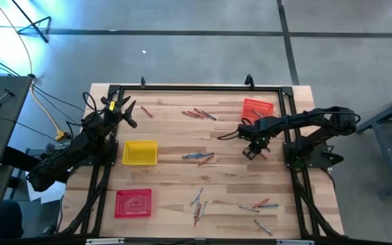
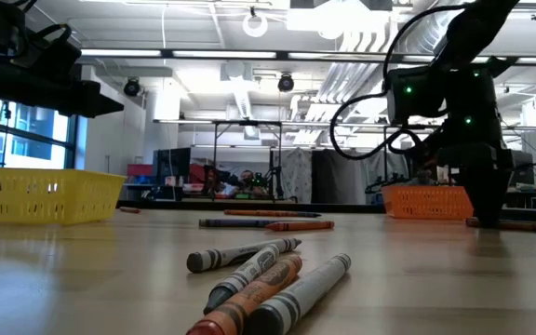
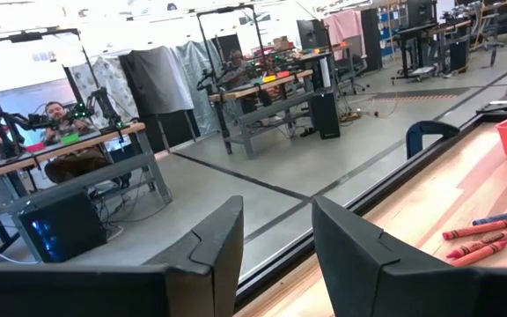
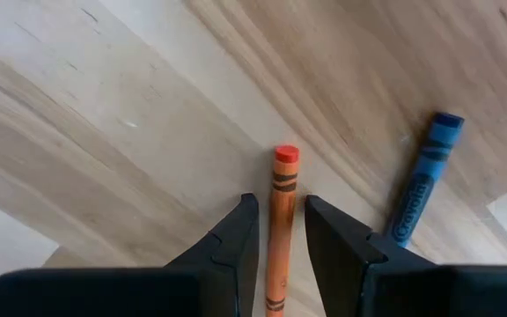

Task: Sort crayons
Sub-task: Put the orange crayon into the yellow bin

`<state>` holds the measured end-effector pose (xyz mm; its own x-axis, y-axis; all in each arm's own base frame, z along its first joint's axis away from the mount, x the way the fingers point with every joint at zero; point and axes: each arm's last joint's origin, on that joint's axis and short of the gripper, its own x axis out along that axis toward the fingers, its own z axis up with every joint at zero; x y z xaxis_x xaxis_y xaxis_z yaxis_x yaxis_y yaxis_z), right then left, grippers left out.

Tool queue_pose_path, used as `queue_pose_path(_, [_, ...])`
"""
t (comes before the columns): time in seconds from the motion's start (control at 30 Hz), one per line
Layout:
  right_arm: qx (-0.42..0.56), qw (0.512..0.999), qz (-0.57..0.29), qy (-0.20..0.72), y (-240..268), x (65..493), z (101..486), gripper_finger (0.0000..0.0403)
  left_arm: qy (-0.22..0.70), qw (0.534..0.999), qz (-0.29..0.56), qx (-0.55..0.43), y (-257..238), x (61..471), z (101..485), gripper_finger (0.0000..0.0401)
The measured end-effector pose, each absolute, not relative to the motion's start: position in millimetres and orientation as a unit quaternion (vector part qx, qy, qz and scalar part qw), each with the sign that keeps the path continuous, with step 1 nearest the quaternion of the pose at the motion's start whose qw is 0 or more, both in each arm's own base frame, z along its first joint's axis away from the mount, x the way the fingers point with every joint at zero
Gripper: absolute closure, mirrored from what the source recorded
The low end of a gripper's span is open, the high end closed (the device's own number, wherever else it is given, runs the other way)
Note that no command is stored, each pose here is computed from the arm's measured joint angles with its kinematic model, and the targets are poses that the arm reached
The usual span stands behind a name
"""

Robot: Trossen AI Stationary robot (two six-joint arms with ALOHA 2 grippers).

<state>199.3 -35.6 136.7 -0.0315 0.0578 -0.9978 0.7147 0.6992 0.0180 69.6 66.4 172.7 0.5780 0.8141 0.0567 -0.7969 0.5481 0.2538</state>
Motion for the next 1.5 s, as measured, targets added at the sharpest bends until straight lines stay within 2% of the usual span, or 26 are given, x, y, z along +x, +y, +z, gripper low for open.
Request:
queue_pose_path(0.77, [0.289, 0.622, -0.260, 0.680, -36.0, 202.5, 128.5, 0.0316, 0.034, 0.879, 0.458, 0.127, 66.4, 69.6, 172.7, 0.0274])
queue_pose_path(1.23, [0.295, 0.621, -0.264, 0.676, -36.0, 203.0, 128.0, 0.0391, 0.034, 0.879, 0.458, 0.127, 66.4, 69.6, 172.7, 0.0274])
queue_pose_path(1.5, [0.296, 0.621, -0.264, 0.676, -36.0, 203.0, 128.0, 0.0400, 0.034, 0.879, 0.458, 0.127, 66.3, 69.6, 172.7, 0.0274])
